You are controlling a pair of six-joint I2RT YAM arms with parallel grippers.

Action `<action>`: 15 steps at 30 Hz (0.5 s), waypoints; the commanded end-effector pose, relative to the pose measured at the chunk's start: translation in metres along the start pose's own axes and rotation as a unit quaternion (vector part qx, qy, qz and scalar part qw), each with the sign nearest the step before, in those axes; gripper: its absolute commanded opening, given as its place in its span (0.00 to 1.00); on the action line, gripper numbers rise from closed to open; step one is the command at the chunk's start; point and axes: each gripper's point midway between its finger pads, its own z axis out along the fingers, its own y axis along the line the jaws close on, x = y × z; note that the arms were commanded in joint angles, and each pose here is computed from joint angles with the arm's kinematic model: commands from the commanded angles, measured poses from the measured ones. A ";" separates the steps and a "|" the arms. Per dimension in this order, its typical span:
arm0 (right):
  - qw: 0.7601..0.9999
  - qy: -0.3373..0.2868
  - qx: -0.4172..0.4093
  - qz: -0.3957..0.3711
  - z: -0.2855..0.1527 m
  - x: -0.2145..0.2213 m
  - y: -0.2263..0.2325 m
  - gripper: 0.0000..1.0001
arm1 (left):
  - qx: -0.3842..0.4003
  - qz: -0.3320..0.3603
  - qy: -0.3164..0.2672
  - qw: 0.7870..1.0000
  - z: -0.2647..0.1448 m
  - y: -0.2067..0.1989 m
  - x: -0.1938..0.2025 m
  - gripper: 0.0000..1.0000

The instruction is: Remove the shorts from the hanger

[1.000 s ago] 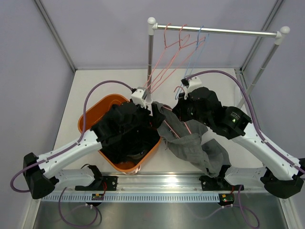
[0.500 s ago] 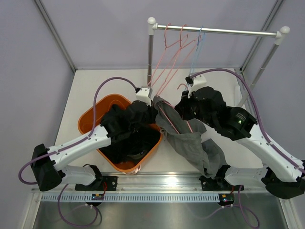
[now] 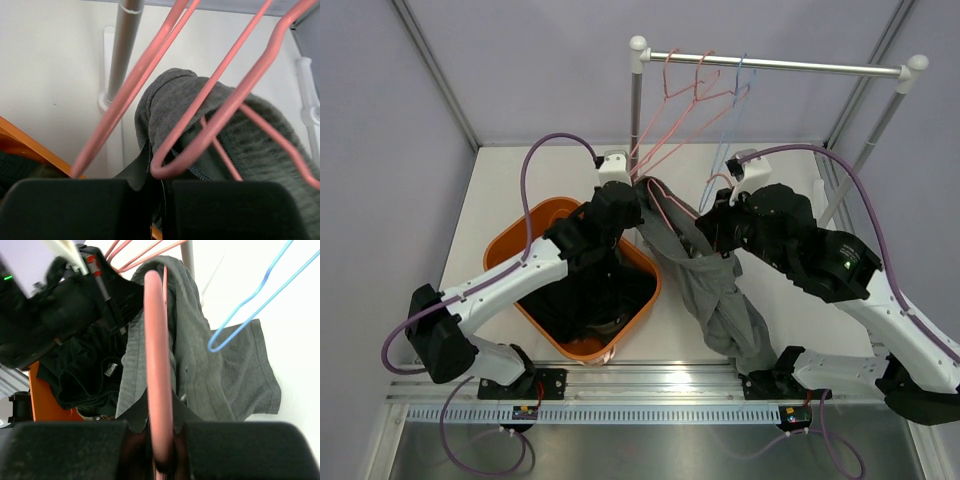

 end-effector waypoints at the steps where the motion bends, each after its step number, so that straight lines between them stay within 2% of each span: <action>1: 0.999 -0.021 -0.039 0.002 -0.030 -0.011 0.007 0.00 | -0.069 -0.004 -0.042 0.997 0.017 0.028 -0.029 0.00; 5: 0.999 -0.027 -0.035 0.000 -0.034 -0.015 0.005 0.00 | -0.044 -0.002 -0.027 0.999 0.025 0.022 -0.020 0.00; 9: 0.999 -0.037 -0.031 -0.003 -0.029 -0.019 0.005 0.00 | 0.055 0.017 0.004 0.998 0.019 -0.008 -0.008 0.00; 15: 0.999 -0.042 -0.018 -0.016 -0.011 -0.025 0.008 0.00 | 0.204 0.046 0.013 0.978 -0.035 -0.054 0.000 0.00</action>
